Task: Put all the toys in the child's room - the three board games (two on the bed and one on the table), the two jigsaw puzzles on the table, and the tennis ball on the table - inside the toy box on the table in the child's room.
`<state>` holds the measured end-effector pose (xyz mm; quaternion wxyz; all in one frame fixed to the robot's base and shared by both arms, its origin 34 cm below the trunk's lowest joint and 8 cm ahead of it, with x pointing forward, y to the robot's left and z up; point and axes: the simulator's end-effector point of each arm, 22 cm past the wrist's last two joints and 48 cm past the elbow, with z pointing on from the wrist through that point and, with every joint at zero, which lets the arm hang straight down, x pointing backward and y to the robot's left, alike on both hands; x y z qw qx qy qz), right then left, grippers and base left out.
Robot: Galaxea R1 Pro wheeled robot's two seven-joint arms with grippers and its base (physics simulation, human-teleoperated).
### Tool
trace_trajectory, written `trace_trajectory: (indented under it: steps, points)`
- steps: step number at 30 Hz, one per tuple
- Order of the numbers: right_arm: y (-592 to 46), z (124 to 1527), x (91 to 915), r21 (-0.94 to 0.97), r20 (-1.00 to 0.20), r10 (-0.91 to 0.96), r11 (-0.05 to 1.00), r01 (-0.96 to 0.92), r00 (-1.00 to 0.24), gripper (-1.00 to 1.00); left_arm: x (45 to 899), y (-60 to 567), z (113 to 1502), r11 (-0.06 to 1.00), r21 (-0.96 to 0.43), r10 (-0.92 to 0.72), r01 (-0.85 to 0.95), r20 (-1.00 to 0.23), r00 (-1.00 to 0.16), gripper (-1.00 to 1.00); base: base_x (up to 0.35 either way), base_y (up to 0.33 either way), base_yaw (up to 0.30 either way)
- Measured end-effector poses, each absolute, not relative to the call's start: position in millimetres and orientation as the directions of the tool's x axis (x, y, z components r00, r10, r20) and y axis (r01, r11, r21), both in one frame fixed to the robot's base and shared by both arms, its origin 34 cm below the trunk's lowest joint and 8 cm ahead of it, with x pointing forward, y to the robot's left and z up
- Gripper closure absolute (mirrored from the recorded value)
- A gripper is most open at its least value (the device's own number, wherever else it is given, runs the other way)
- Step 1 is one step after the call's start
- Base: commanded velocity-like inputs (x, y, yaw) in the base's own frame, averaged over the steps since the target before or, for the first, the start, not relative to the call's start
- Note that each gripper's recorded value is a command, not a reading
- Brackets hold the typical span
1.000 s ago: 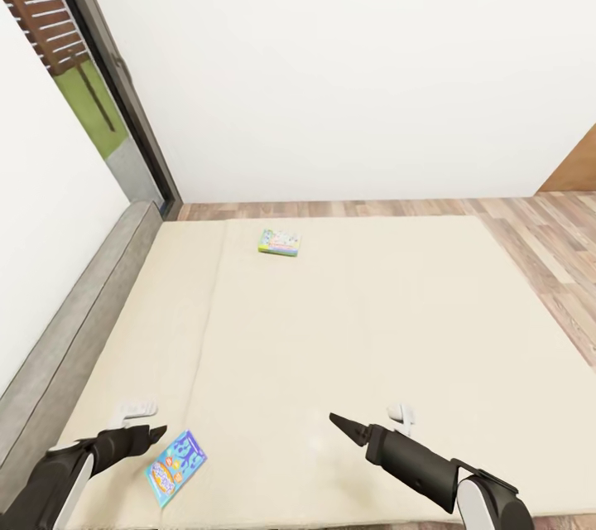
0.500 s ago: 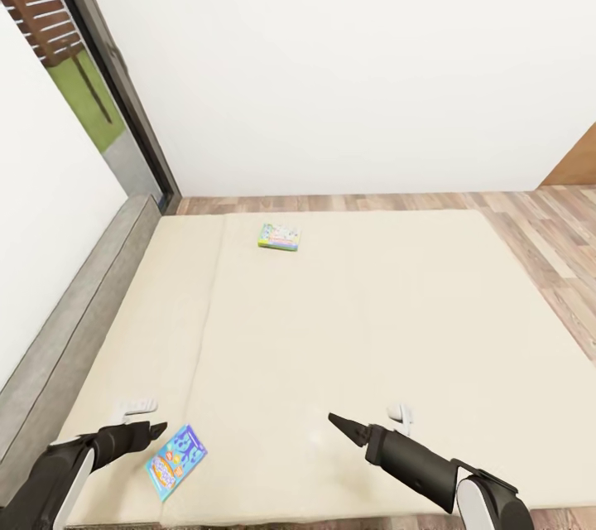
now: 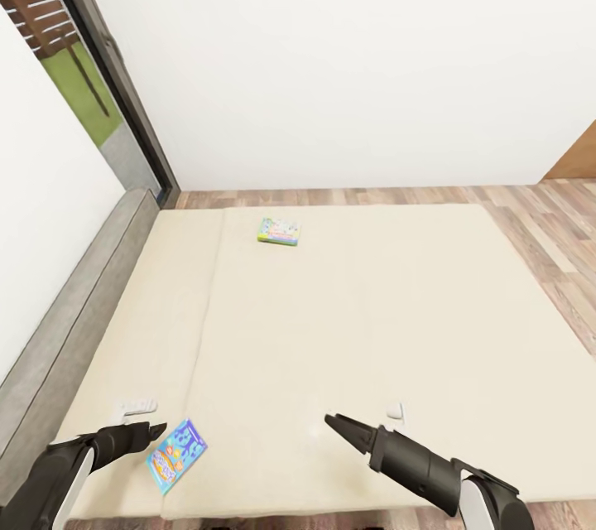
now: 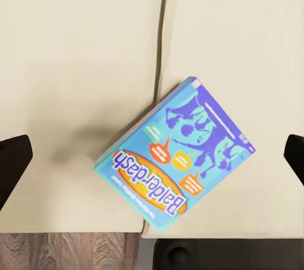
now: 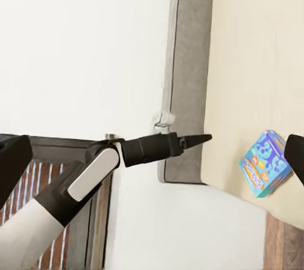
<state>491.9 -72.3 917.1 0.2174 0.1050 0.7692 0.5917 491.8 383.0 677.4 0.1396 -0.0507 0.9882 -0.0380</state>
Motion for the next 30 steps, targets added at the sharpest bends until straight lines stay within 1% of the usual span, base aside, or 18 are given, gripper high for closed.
trace_trajectory:
  steps: [4,12,30]
  points:
    - [-72.3,922.0,492.5,0.959,-0.222,0.423,0.257,-0.119,-0.879,-1.00,489.7,383.0,674.9,0.992,-0.088,-0.110,-0.090,-0.266,-0.958,-1.00,0.000,0.000,0.000]
    - [-77.8,919.9,493.3,0.953,-0.251,0.422,0.265,-0.146,-0.871,-1.00,485.4,383.0,670.1,0.992,-0.087,-0.111,-0.091,-0.253,-0.961,-1.00,0.000,0.000,0.000]
    - [-80.6,908.6,491.8,0.954,-0.237,0.423,0.272,-0.127,-0.874,-1.00,475.8,382.6,659.3,0.992,-0.085,-0.111,-0.094,-0.226,-0.968,-1.00,0.000,0.000,0.000]
